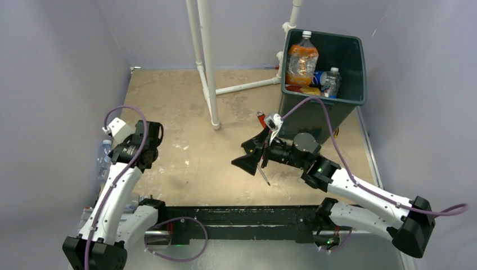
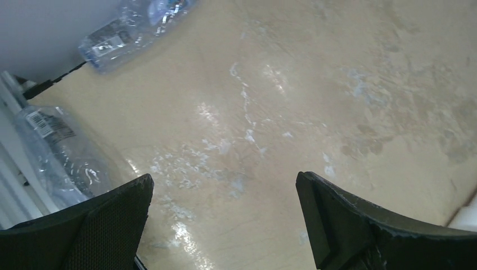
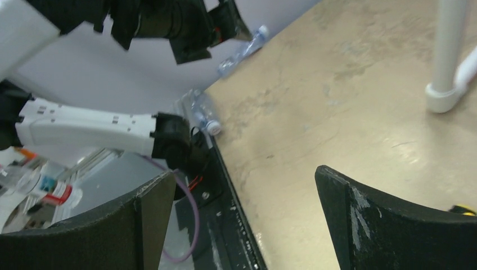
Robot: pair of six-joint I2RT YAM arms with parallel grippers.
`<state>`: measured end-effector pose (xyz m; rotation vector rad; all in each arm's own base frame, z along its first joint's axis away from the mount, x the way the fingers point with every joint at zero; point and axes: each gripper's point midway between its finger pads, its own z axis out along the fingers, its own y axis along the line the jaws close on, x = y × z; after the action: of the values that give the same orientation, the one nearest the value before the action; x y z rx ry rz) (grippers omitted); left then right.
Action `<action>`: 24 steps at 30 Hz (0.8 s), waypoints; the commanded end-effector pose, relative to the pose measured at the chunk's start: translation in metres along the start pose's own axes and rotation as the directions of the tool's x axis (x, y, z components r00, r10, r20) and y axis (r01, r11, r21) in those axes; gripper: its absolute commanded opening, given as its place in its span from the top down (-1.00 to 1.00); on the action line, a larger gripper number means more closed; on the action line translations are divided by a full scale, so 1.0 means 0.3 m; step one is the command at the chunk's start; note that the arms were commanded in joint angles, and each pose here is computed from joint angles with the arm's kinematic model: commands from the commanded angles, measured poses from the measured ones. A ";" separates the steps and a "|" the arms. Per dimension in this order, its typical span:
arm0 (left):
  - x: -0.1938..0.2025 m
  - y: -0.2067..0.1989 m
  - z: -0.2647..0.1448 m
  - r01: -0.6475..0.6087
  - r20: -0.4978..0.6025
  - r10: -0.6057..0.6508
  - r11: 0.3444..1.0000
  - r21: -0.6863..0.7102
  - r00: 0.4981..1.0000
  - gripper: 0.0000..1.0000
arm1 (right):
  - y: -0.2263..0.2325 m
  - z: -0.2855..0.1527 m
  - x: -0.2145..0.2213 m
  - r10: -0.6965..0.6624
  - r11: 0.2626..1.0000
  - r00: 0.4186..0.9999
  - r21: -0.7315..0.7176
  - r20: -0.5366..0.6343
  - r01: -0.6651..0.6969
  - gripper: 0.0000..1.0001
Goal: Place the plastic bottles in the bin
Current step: Pick up the plastic bottle from the corner of the board.
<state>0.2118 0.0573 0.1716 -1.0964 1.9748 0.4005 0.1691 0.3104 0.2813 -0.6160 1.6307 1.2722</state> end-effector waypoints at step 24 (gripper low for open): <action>0.079 0.037 0.029 0.277 -0.138 -0.272 0.961 0.018 0.952 -0.98 | -0.041 -0.035 0.257 0.015 0.999 0.999 0.035 -0.037 -0.014 -0.98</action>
<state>0.2049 0.0435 0.1311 -1.3620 1.9629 0.0845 0.1354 0.3074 0.1907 -0.6589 1.7673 1.2448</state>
